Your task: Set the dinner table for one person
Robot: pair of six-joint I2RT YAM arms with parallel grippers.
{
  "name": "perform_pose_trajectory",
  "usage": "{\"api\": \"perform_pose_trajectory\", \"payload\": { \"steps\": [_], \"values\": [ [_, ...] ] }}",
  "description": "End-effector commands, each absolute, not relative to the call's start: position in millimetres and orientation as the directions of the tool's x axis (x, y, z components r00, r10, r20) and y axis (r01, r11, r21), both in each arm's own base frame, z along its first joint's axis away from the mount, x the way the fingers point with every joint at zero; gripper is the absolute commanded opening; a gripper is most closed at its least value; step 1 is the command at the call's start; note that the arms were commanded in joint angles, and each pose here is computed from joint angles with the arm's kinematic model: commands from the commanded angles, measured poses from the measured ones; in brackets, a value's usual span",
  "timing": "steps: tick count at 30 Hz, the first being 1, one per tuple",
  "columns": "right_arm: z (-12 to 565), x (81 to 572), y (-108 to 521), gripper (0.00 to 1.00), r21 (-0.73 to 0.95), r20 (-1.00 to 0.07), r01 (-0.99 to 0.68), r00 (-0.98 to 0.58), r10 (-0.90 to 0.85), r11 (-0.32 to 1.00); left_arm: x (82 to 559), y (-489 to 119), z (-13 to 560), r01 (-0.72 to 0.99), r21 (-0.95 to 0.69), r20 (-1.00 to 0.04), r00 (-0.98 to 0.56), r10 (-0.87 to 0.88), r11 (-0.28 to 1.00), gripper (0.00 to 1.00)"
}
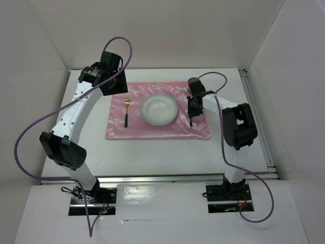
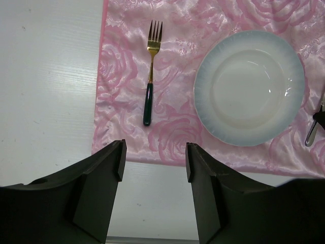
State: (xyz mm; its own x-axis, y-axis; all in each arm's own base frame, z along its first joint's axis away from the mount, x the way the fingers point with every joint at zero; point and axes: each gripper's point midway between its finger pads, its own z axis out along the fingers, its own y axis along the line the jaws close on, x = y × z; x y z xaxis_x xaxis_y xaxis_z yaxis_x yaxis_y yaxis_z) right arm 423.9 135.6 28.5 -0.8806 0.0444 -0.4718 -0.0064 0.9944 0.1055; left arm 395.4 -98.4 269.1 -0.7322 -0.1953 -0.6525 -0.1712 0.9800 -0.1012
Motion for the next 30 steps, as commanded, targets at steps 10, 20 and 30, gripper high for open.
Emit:
{"api": "perform_pose_trajectory", "payload": {
  "steps": [10,20,30],
  "values": [
    [76.4,444.7,136.2,0.65,0.115,-0.556,0.029,-0.826,0.089,0.993,393.2,-97.0,265.9,-0.176,-0.092,-0.651,-0.734,-0.193,0.980,0.67],
    [176.8,427.1,79.1,1.00,0.058,-0.689,0.282,-0.683,0.242,0.958,388.3,-96.5,281.0,-0.157,-0.125,-0.698,-0.688,-0.199,0.980,0.67],
    [219.8,402.2,13.9,1.00,0.139,-0.736,0.435,-0.555,0.387,0.889,388.6,-110.8,276.0,-0.118,-0.207,-0.676,-0.701,-0.229,0.971,0.67]
  ]
}}
